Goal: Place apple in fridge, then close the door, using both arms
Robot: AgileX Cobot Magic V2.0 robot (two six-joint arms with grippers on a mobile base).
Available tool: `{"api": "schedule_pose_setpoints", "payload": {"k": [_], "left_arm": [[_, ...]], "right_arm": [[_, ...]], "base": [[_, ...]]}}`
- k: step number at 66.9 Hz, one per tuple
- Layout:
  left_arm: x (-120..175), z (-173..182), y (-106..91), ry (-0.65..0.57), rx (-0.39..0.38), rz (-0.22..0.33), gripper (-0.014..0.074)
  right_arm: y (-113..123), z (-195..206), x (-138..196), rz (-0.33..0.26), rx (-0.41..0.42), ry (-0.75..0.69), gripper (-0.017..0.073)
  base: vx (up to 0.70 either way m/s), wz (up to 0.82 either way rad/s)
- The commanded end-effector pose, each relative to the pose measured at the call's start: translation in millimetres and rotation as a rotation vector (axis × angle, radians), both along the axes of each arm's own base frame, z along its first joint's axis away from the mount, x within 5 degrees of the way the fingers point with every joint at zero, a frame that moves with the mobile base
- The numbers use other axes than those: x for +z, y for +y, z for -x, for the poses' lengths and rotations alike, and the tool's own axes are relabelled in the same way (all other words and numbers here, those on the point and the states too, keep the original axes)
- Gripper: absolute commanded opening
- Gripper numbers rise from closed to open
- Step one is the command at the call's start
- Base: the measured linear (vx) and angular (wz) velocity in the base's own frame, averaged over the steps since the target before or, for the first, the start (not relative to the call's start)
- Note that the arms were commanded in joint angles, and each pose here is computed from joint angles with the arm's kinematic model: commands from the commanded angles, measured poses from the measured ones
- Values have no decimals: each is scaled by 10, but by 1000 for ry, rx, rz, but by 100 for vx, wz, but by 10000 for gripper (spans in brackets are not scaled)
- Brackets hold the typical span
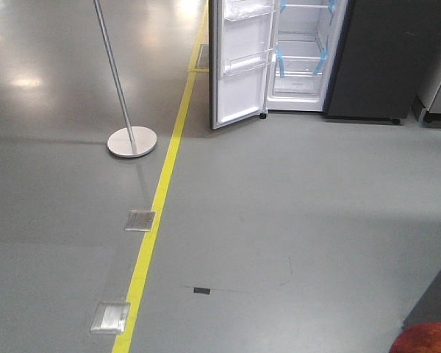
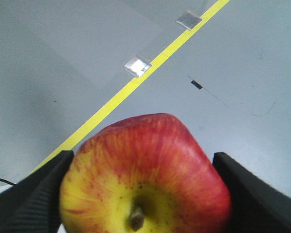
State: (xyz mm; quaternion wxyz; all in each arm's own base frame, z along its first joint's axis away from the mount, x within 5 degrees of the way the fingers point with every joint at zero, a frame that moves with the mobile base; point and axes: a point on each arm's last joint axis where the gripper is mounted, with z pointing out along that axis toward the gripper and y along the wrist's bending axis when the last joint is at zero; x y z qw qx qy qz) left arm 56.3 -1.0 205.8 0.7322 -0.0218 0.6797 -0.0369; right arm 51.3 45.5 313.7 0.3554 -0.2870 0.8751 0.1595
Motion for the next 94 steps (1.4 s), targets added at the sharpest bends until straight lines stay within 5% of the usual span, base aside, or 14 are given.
{"api": "schedule_pose_setpoints", "payload": {"k": [1, 94], "left_arm": [[123, 30, 0, -95, -2, 14, -6], [123, 30, 0, -95, -2, 14, -6]], "right_arm": [[21, -37, 121, -47, -7, -69, 211], [21, -37, 121, -47, -7, -69, 211]], "base": [[33, -3], [33, -1]]}}
